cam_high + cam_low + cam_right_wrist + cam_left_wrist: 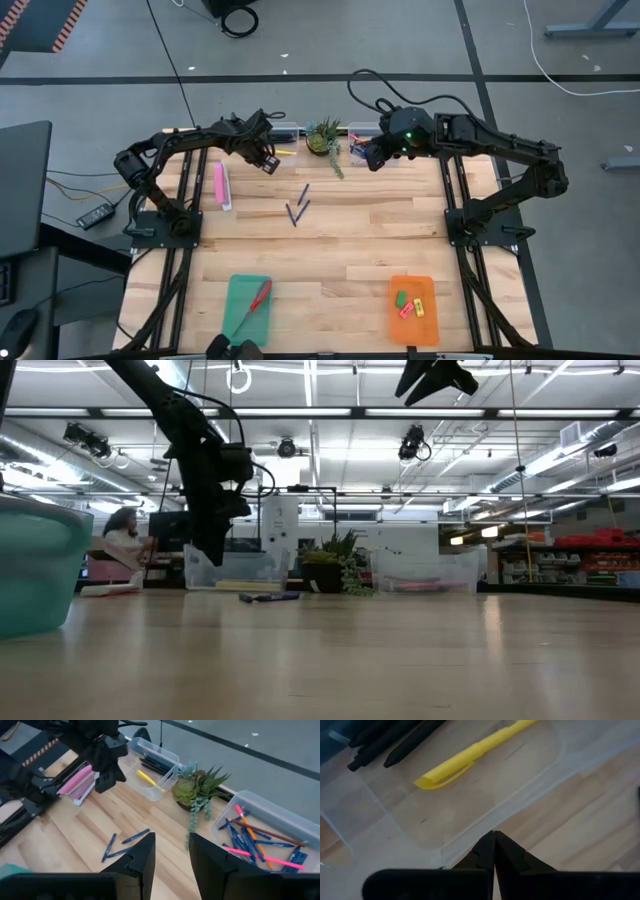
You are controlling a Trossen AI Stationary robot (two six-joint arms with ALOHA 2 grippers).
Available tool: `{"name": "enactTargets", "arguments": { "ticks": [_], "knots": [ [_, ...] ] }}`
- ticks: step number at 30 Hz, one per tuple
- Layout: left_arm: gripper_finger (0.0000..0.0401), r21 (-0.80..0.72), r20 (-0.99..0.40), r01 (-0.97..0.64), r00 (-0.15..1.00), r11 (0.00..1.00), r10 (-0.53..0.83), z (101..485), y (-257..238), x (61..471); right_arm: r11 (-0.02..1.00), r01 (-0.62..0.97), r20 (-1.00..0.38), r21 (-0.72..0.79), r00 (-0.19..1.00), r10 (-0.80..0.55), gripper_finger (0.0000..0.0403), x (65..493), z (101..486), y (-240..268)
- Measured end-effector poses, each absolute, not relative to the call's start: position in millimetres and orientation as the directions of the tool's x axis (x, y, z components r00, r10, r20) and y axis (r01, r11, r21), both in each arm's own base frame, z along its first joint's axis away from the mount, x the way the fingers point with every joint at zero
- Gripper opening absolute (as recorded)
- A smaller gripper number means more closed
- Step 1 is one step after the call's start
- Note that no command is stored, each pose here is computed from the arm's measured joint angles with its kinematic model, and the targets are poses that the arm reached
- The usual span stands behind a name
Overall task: Sort crayons/erasers/pens/pencils in bins
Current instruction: Move the center transparent bin on the top left of the table, then put the blue crayon into the right transparent bin
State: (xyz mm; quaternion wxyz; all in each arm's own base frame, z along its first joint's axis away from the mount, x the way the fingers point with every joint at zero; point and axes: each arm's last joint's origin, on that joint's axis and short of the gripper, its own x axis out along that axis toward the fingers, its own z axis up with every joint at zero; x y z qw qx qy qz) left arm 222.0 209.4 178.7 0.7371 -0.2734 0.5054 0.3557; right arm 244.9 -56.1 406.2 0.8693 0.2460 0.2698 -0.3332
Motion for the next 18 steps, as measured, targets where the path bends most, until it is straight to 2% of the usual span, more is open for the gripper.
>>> {"name": "enactTargets", "arguments": {
  "ticks": [4, 7, 13, 18],
  "knots": [
    [0.0007, -0.049, -0.949, -0.795, 0.226, 0.605, 0.220, 178.3, 207.2, 220.0, 0.673, 0.697, -0.634, 0.249, 0.643, -0.431, 0.0125, 246.0, 406.2, -50.9],
    [0.0018, -0.061, -0.955, -0.792, 0.222, 0.607, 0.195, 184.1, 203.8, 216.5, 0.687, 0.683, -0.634, 0.248, 0.651, -0.418, 0.0125, 246.9, 406.1, -46.7],
    [0.0049, -0.074, -0.927, -0.754, 0.294, 0.653, 0.233, 222.4, 195.2, 219.6, 0.727, 0.642, -0.640, 0.245, 0.670, -0.376, 0.0128, 248.1, 405.9, -40.6],
    [0.0053, -0.102, -0.899, -0.743, 0.354, 0.662, 0.259, 257.0, 182.2, 224.8, 0.745, 0.619, -0.642, 0.247, 0.681, -0.353, 0.0131, 248.6, 406.1, -39.6]
  ]
}}
